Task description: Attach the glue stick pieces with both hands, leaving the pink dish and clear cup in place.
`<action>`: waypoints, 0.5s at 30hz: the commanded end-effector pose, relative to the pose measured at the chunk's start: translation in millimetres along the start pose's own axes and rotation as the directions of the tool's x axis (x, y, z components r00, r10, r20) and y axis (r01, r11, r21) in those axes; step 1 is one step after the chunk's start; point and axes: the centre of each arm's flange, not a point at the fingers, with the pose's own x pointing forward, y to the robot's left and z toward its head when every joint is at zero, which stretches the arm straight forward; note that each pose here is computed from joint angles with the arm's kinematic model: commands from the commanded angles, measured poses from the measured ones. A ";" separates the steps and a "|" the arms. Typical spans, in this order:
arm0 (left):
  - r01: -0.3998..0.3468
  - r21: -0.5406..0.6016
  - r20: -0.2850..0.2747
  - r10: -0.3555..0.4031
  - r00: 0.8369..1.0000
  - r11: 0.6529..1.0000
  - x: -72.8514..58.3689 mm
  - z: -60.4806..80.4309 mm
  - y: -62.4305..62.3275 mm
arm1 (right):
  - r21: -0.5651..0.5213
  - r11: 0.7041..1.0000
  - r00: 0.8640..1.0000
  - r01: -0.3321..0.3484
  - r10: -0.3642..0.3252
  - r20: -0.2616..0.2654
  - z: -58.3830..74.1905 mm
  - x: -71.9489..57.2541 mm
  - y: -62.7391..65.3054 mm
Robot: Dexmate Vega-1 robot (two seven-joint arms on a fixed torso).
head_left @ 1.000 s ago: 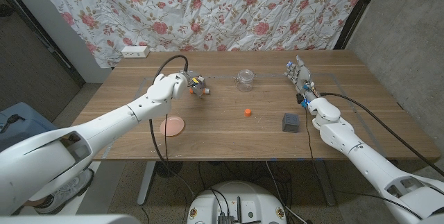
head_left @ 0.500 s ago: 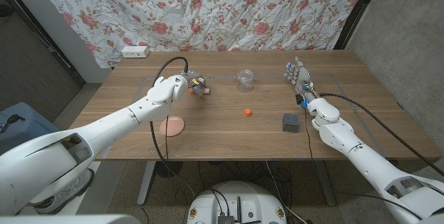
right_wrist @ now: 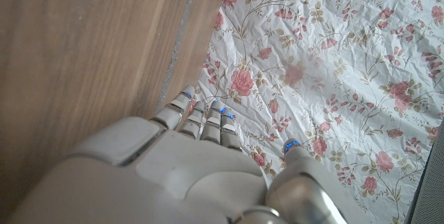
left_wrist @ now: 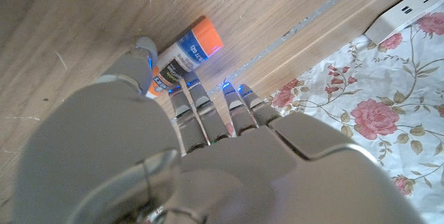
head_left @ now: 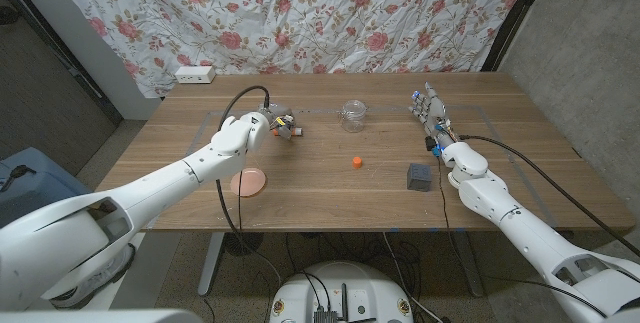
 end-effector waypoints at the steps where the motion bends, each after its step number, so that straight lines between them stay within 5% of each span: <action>1: -0.034 -0.007 -0.022 0.034 0.999 0.999 1.4 1.9 -11.7 | 0.001 1.000 1.000 0.013 -0.013 0.002 -2.0 -2.1 0.7; 15: -0.096 -0.006 -0.033 0.096 0.995 0.995 4.0 8.9 -17.0 | 0.001 1.000 1.000 0.028 -0.028 0.005 -1.6 -5.0 -0.6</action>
